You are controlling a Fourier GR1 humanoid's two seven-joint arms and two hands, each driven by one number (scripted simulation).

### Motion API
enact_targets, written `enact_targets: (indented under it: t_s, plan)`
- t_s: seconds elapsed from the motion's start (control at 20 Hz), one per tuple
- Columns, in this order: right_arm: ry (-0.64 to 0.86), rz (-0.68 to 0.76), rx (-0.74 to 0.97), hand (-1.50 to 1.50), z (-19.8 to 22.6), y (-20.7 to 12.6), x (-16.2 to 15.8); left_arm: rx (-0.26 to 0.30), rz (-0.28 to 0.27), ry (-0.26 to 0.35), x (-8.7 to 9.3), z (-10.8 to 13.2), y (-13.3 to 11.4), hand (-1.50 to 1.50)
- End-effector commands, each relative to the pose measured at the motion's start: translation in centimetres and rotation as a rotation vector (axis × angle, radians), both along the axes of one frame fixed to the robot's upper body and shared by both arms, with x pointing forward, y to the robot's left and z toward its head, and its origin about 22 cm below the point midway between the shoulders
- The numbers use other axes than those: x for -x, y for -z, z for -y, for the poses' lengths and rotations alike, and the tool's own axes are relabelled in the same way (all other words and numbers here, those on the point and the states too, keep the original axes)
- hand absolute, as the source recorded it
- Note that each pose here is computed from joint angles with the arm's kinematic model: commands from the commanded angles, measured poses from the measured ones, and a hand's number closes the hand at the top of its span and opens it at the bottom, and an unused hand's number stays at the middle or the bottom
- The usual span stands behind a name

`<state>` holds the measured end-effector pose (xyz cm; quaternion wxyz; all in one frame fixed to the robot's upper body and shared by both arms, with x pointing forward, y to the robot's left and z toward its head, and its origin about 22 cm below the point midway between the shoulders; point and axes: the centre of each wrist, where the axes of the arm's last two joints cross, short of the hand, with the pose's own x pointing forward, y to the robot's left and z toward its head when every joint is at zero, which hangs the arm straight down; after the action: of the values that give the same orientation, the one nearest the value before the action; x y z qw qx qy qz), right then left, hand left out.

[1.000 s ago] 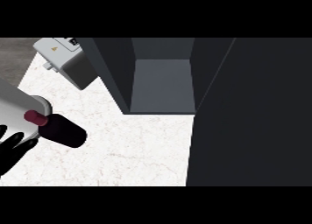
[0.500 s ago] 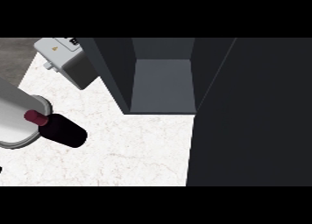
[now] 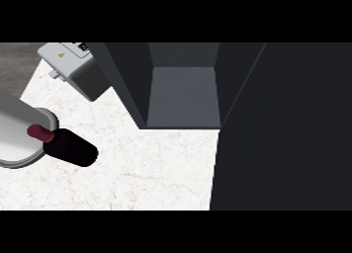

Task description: Pick up the wine, place it into the cabinet and close the cabinet

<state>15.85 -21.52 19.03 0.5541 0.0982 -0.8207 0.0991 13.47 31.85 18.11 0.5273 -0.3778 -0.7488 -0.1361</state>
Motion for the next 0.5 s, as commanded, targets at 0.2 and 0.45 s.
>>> enact_targets:
  t_s: [0.2, 0.45]
  plan:
    - [-0.034, 0.020, -0.021, -1.50, -0.1, -0.5, 2.5, 0.004, -0.076, -0.076, -1.7, -0.8, 0.1, -1.50]
    - [-0.023, 0.023, -0.011, -1.50, 1.1, -0.9, 2.2, -0.032, -0.064, -0.149, -0.9, -2.4, 1.9, -1.50]
